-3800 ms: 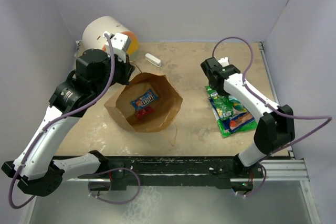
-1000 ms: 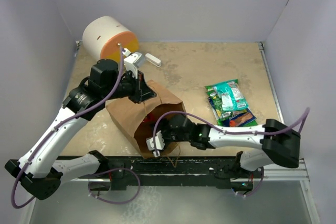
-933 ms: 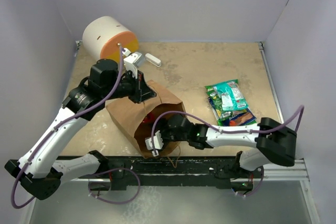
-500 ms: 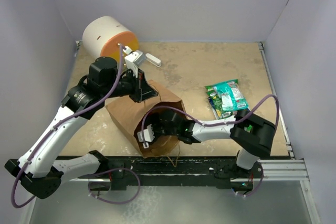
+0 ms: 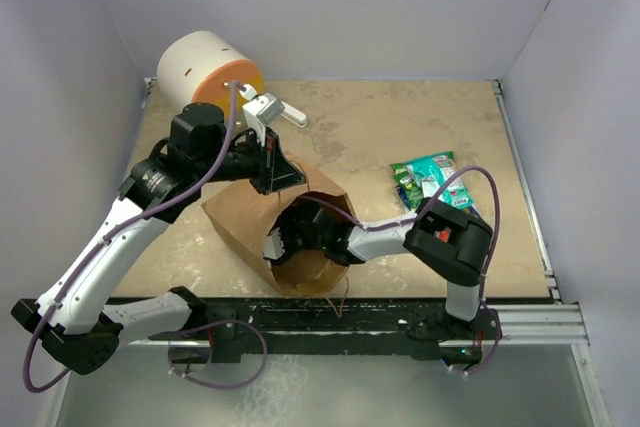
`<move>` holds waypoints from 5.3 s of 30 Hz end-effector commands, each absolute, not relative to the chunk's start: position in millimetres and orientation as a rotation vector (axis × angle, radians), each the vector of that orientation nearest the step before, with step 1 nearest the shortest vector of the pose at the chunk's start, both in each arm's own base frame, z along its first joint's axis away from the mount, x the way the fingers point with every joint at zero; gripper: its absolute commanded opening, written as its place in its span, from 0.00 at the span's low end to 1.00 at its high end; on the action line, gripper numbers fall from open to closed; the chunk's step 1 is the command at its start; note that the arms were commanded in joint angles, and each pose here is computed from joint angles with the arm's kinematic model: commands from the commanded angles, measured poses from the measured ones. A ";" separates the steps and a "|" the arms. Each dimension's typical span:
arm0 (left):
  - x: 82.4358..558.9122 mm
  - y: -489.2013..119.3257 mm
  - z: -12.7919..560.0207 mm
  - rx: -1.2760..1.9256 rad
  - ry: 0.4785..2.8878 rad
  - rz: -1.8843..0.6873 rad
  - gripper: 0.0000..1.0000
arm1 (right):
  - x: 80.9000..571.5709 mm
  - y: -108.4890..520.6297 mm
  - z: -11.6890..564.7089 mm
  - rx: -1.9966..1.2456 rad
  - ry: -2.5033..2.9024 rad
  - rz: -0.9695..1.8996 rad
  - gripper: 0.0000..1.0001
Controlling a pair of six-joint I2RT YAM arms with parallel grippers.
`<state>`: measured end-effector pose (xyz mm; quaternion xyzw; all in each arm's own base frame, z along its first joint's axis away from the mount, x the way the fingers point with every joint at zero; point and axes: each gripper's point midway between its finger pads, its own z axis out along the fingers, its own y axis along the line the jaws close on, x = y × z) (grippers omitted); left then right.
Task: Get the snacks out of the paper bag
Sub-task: Take out the snack from the paper bag, then place the snack at the center of the board.
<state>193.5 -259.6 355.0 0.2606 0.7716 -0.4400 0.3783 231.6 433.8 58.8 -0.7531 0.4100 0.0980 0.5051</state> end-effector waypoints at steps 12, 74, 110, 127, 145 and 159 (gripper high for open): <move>188.1 -263.2 382.4 0.705 1.865 -1.174 0.00 | 286.2 475.1 91.5 -1.609 0.975 0.134 0.49; 276.5 -166.9 383.2 0.407 1.904 -0.333 0.00 | 234.1 345.6 291.8 -1.656 1.219 0.492 0.00; 258.7 -173.7 392.5 0.439 1.857 -0.438 0.00 | 318.6 11.1 178.1 -0.749 2.188 -0.637 0.00; 260.5 -180.1 395.7 0.435 1.856 -0.472 0.00 | 320.2 16.1 149.5 -0.822 2.228 -0.597 0.07; 260.5 -177.5 394.7 0.425 1.866 -0.460 0.00 | 308.6 44.6 155.2 -0.929 2.200 -0.369 0.57; 255.4 -181.4 395.6 0.463 1.849 -0.490 0.00 | 311.2 74.4 225.5 -0.978 1.981 -0.211 0.75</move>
